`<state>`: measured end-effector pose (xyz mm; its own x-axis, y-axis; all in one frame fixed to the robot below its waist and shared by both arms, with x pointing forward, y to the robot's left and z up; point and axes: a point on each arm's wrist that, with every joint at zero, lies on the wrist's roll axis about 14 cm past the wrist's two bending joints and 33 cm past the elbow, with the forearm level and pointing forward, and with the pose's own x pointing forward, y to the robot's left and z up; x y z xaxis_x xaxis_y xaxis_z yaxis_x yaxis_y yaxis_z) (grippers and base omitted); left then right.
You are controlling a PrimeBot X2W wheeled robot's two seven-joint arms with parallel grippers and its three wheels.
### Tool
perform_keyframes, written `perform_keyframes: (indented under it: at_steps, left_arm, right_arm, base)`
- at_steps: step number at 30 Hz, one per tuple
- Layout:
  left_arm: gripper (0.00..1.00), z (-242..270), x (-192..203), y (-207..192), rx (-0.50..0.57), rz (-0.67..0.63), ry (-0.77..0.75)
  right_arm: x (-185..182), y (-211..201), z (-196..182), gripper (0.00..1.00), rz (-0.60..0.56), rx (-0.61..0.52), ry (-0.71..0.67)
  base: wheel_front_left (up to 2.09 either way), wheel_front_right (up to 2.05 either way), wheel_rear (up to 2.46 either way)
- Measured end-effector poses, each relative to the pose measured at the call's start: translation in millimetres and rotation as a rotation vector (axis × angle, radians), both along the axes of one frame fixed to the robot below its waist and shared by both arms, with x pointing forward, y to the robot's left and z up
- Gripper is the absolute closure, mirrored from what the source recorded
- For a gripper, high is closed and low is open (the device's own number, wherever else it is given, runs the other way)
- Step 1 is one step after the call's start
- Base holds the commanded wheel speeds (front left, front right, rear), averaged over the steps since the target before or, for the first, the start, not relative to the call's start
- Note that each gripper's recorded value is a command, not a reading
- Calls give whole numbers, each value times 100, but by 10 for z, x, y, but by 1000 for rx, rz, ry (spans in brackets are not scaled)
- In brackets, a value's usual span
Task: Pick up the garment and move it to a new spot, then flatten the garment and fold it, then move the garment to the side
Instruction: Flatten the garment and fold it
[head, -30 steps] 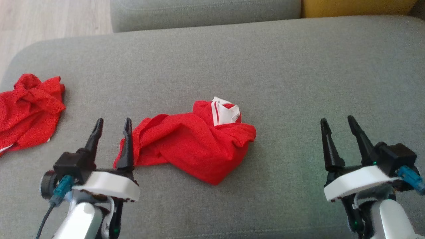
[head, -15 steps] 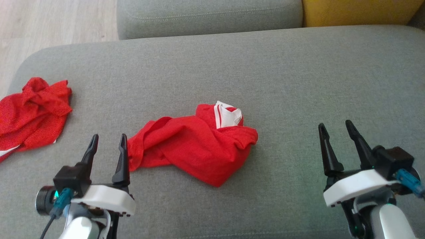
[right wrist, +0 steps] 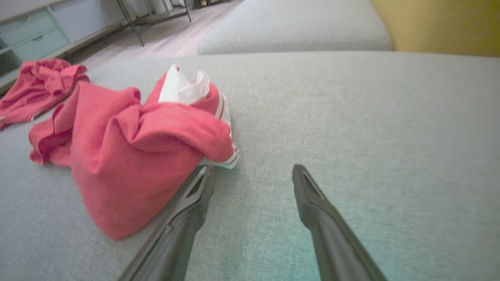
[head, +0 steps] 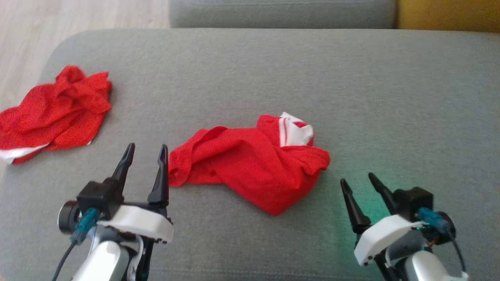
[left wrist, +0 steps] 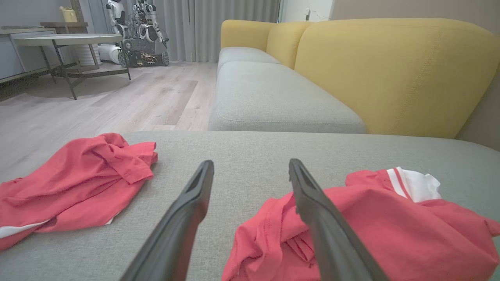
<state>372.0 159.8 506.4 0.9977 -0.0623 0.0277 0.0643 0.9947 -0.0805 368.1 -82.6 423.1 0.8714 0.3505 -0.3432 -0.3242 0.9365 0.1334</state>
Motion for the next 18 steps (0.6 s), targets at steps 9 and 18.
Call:
perform_keyframes:
  at_steps: [9, 18]
  left_arm:
    - [0, -140, -2, 173, -8, 65, 42]
    - [0, -200, 96, 149, -12, 57, 54]
  right_arm:
    - [263, 424, -230, 0, 136, -29, 34]
    - [446, 342, -166, 100, 99, -16, -4]
  base:
    - [0, 0, 0]
    - [0, 0, 0]
